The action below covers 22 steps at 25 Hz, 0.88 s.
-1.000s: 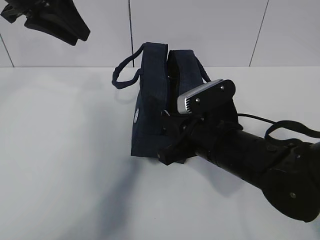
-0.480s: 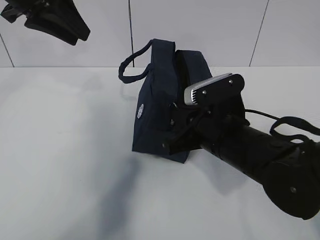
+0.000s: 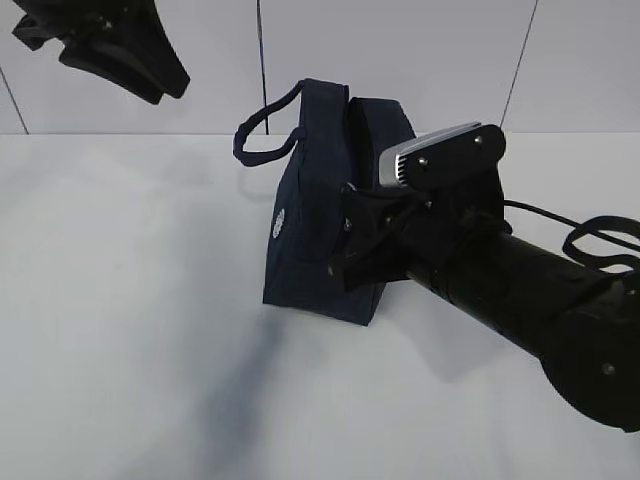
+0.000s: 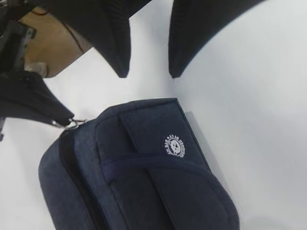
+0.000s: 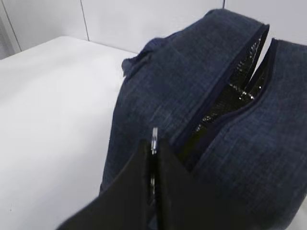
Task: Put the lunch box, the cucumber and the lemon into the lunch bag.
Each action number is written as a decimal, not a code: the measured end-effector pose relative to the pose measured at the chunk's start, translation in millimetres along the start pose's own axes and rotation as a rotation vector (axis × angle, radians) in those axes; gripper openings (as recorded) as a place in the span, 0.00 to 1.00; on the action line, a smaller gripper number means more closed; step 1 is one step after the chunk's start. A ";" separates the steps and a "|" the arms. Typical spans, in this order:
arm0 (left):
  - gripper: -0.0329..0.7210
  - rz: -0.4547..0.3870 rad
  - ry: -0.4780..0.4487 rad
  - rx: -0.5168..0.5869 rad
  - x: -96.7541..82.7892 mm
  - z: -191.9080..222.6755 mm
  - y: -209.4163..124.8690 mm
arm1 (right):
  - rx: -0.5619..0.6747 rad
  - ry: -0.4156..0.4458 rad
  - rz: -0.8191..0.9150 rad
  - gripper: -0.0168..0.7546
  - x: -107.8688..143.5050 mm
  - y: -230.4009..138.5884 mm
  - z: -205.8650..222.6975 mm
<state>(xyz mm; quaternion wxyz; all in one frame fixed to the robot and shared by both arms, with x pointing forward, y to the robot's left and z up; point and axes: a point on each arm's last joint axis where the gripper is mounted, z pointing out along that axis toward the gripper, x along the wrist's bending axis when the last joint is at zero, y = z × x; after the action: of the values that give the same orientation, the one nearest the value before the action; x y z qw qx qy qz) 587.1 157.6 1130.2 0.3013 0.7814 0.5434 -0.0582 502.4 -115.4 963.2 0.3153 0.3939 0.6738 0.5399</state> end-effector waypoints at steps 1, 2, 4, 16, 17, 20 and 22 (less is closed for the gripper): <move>0.30 0.015 0.007 0.009 -3.3 2.5 -1.1 | -0.004 0.000 0.001 0.02 0.0 1.3 -0.6; 0.30 0.028 0.015 0.017 -5.5 4.5 -2.1 | -0.010 0.000 -0.001 0.02 -0.1 2.9 -1.3; 0.30 0.060 0.028 0.032 -11.6 8.4 -3.9 | -0.016 0.002 -0.005 0.02 0.0 4.8 -2.2; 0.30 0.135 0.088 0.191 -12.0 44.0 -31.5 | -0.030 0.002 -0.013 0.02 -0.2 8.9 -4.1; 0.30 0.132 0.088 0.206 -10.7 47.1 -34.6 | -0.030 0.002 -0.013 0.02 -0.2 8.9 -4.1; 0.30 0.131 0.090 0.231 -7.7 53.5 -40.4 | -0.030 0.002 -0.013 0.02 -0.2 8.9 -4.1; 0.30 0.150 0.093 0.232 -5.5 58.3 -43.1 | -0.030 0.002 -0.013 0.02 -0.2 8.9 -4.1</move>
<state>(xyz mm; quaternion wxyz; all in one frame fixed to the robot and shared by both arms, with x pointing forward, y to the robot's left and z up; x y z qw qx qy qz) 560.6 131.8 1067.6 0.1872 0.8511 0.4866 -0.0617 500.6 -116.6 972.8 0.3240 0.3842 0.6685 0.5482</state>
